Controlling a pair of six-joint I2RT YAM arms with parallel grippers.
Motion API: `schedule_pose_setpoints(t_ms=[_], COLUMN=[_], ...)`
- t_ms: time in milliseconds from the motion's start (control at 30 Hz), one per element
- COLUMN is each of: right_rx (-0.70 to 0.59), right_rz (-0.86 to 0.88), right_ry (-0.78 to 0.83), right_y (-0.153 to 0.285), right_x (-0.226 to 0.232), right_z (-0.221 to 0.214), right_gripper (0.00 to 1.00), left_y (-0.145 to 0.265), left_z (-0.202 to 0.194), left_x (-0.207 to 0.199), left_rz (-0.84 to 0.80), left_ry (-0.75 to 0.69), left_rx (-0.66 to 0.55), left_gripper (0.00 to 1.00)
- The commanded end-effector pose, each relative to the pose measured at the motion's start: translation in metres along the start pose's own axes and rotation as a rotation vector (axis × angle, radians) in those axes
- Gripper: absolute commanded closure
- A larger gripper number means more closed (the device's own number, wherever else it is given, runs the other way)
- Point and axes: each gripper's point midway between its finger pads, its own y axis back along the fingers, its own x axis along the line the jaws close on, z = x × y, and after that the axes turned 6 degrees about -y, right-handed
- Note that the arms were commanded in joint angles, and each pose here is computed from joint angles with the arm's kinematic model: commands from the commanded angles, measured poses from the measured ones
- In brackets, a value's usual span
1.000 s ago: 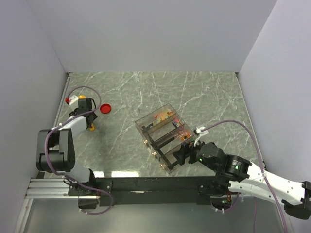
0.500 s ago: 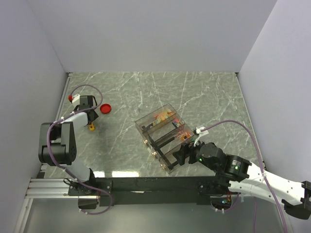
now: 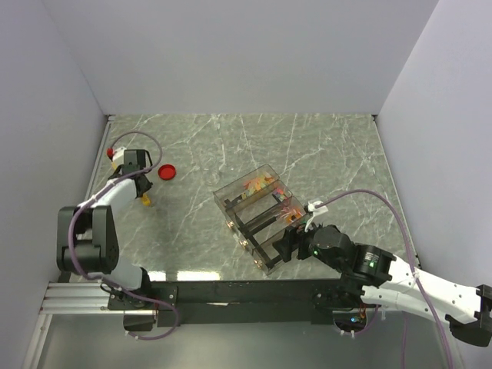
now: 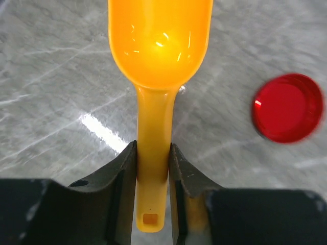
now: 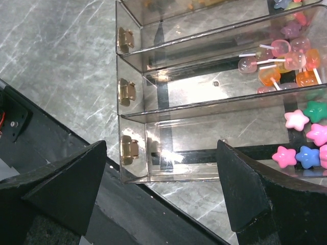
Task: Pack the candies
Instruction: Pick up the spatula from the center of the board, then scoop the fake candies from the storage box.
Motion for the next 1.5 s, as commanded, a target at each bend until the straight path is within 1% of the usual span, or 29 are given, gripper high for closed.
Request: schedule_pose_setpoints(t_ms=[0, 133, 333, 500, 533, 633, 667, 700, 733, 767, 833, 900, 967, 1067, 1100, 1133, 1167, 1267, 1467], right_rx=[-0.044, -0.060, -0.055, -0.052, -0.060, -0.053, -0.049, -0.053, -0.068, -0.053, -0.065, -0.036, -0.016, 0.002, 0.021, 0.030, 0.040, 0.089, 0.219], right_rz=[0.042, 0.073, 0.078, 0.027, 0.038, 0.039, 0.046, 0.049, 0.022, 0.051, 0.042, 0.055, 0.059, 0.059, 0.083, 0.095, 0.104, 0.133, 0.242], right_ry=[-0.009, -0.014, 0.012, 0.043, 0.035, 0.001, -0.008, -0.012, -0.034, -0.038, -0.036, -0.028, -0.037, -0.057, -0.065, -0.072, -0.077, -0.106, -0.167], right_y=[0.004, 0.006, 0.006, 0.004, 0.006, 0.002, 0.002, 0.001, 0.000, 0.000, -0.003, -0.009, -0.014, -0.024, -0.029, -0.031, -0.033, -0.044, -0.066], right_x=[0.017, 0.031, 0.047, 0.046, 0.050, 0.043, 0.042, 0.041, 0.030, 0.034, 0.027, 0.028, 0.023, 0.018, 0.020, 0.021, 0.021, 0.019, 0.024], right_z=[0.022, 0.035, 0.053, 0.075, 0.084, 0.103, 0.107, 0.115, 0.125, 0.127, 0.143, 0.151, 0.158, 0.170, 0.172, 0.173, 0.175, 0.173, 0.148], right_gripper=[0.07, 0.06, 0.06, 0.06, 0.06, 0.06, 0.06, 0.06, 0.06, 0.06, 0.06, 0.06, 0.06, 0.06, 0.06, 0.06, 0.07, 0.07, 0.12], left_y=[0.038, 0.080, 0.151, 0.206, 0.221, 0.245, 0.256, 0.260, 0.263, 0.269, 0.272, 0.279, 0.287, 0.296, 0.298, 0.300, 0.303, 0.309, 0.308], left_z=[0.048, 0.053, 0.035, -0.001, -0.011, -0.037, -0.051, -0.059, -0.065, -0.076, -0.086, -0.103, -0.113, -0.126, -0.128, -0.132, -0.132, -0.138, -0.144], left_x=[-0.008, -0.025, -0.070, -0.100, -0.107, -0.119, -0.125, -0.127, -0.128, -0.131, -0.133, -0.135, -0.140, -0.145, -0.147, -0.150, -0.153, -0.160, -0.167], left_rz=[-0.045, -0.139, -0.392, -0.636, -0.725, -0.869, -0.943, -0.974, -0.996, -1.037, -1.071, -1.128, -1.178, -1.235, -1.252, -1.269, -1.292, -1.339, -1.360], left_ry=[-0.020, -0.098, -0.246, -0.422, -0.473, -0.583, -0.629, -0.661, -0.701, -0.747, -0.818, -0.877, -0.936, -1.009, -1.021, -1.036, -1.073, -1.125, -1.176], left_rx=[-0.129, -0.163, -0.185, -0.152, -0.141, -0.117, -0.089, -0.074, -0.075, -0.061, -0.069, -0.055, -0.070, -0.080, -0.084, -0.076, -0.105, -0.112, -0.126], left_gripper=[0.89, 0.90, 0.94, 0.97, 0.97, 0.97, 0.97, 0.98, 0.98, 0.98, 0.98, 0.98, 0.99, 0.99, 0.99, 0.99, 0.99, 0.99, 0.98])
